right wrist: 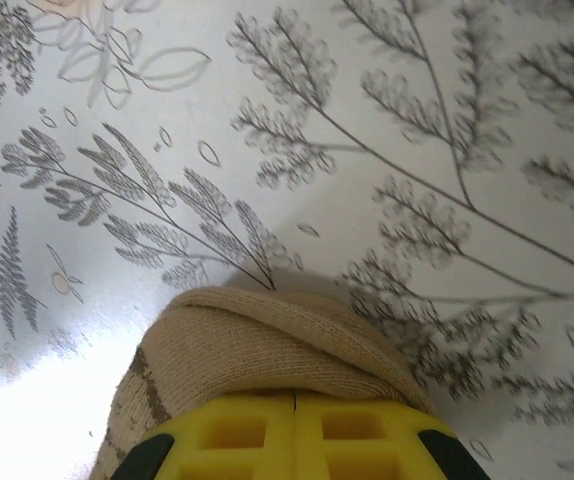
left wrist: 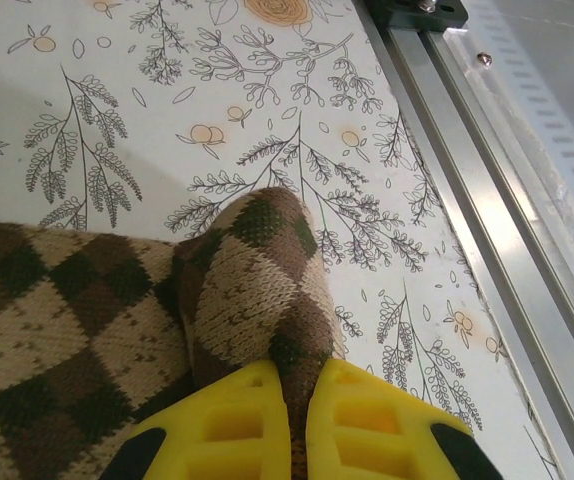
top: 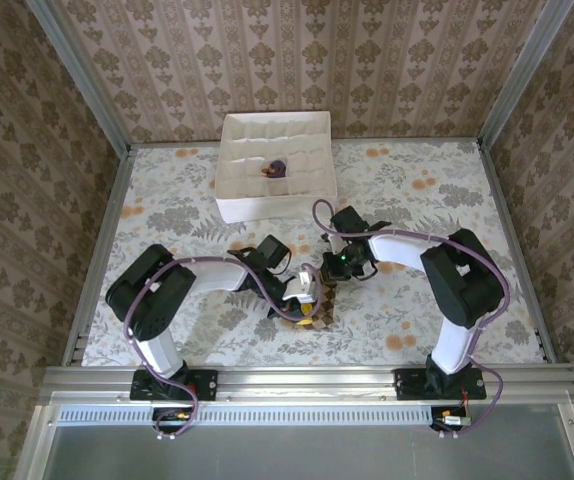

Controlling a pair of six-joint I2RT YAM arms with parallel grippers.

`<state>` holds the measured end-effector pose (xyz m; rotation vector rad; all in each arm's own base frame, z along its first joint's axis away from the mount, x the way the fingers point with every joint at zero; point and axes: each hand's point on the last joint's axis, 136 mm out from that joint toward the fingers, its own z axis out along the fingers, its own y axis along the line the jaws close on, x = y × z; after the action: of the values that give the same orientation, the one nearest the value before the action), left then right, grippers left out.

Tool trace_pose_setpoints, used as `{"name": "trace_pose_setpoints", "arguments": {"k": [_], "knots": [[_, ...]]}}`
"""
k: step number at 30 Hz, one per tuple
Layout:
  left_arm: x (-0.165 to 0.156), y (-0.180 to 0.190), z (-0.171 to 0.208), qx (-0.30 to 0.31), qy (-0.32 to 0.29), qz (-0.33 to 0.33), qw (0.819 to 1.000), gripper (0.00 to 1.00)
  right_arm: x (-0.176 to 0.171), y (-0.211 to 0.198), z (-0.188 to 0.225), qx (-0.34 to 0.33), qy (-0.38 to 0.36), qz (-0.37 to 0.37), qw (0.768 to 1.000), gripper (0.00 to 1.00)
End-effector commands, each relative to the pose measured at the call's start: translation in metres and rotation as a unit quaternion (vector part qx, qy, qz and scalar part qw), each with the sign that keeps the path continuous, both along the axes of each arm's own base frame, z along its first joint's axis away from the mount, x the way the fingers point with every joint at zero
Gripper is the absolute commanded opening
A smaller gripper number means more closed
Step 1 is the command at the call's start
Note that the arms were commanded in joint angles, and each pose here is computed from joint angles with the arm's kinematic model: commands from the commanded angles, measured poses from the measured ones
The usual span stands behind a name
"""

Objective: Roll the socks

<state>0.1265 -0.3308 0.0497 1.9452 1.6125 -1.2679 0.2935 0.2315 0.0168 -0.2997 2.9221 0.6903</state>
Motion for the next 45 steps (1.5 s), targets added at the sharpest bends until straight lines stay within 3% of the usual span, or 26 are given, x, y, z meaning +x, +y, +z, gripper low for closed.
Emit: {"name": "trace_pose_setpoints", "arguments": {"k": [1,7,11,19,22,28,32,41,45], "knots": [[-0.014,0.006,-0.012,0.034,0.039,-0.018,0.999,0.00,0.004,-0.005,-0.019,-0.037,0.011,0.022,0.999,0.06],[0.005,0.002,-0.026,0.074,0.063,0.024,0.995,0.00,0.008,-0.003,-0.008,-0.034,0.000,0.028,0.999,0.09],[0.016,0.002,-0.038,0.114,0.107,0.051,0.986,0.00,0.002,-0.013,0.011,-0.031,-0.037,0.018,0.999,0.36],[0.033,0.000,-0.053,0.153,0.131,0.089,0.975,0.00,-0.023,-0.040,0.049,-0.012,-0.138,-0.017,0.990,0.40],[0.036,0.000,-0.054,0.155,0.135,0.096,0.974,0.00,-0.037,-0.042,0.064,0.026,-0.172,-0.024,0.984,0.44],[0.040,-0.006,-0.052,0.148,0.140,0.097,0.974,0.00,-0.080,-0.017,0.058,0.086,-0.158,0.047,0.983,0.49],[0.042,-0.009,-0.052,0.148,0.144,0.098,0.974,0.00,-0.097,-0.002,0.050,0.087,-0.152,0.087,0.981,0.51],[0.043,-0.007,-0.054,0.147,0.147,0.105,0.972,0.00,-0.096,-0.001,0.022,0.039,-0.115,0.095,0.988,0.49],[0.047,-0.007,-0.054,0.140,0.130,0.113,0.975,0.00,-0.095,-0.010,0.003,-0.007,-0.081,0.084,0.993,0.40]]}}
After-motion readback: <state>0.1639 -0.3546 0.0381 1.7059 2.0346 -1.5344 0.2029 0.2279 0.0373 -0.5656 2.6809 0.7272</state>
